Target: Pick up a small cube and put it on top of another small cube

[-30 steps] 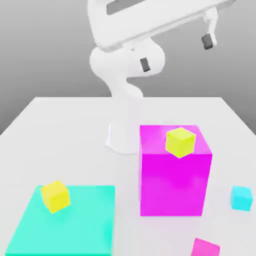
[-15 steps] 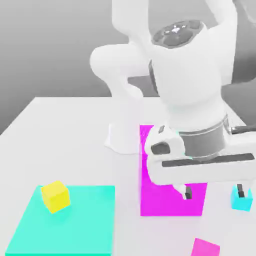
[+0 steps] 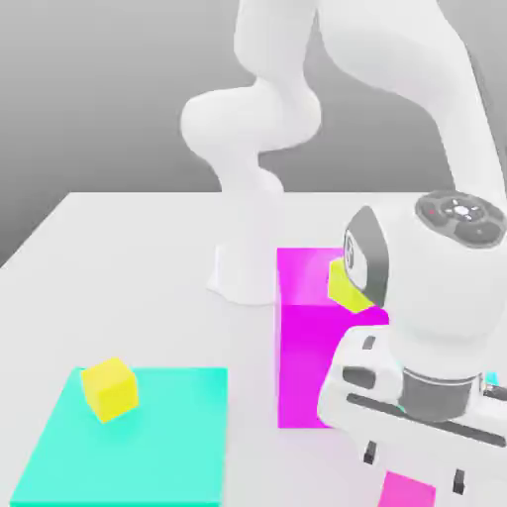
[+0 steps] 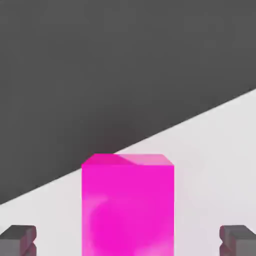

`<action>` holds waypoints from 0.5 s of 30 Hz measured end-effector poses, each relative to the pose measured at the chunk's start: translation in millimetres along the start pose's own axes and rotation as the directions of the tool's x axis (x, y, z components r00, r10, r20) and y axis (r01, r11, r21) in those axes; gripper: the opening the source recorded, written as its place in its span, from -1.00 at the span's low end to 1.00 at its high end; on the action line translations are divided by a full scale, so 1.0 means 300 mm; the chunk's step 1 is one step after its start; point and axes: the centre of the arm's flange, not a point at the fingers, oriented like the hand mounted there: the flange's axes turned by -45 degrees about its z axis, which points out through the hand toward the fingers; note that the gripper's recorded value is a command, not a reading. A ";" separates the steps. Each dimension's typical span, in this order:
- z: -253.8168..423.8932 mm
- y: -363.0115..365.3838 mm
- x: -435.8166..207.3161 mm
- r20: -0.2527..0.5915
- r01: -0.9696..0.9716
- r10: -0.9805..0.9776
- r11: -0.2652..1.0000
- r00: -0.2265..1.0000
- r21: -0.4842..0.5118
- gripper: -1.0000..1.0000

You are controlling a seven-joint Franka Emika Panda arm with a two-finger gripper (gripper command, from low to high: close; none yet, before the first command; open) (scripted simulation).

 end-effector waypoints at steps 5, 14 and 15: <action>0.080 0.003 -0.002 -0.001 -0.002 0.002 1.000 1.000 -0.001 -1.00; -0.085 -0.021 -0.022 0.012 0.054 -0.054 0.999 0.998 -0.010 -1.00; -0.064 -0.043 -0.042 0.026 0.107 -0.106 0.994 0.994 -0.017 -1.00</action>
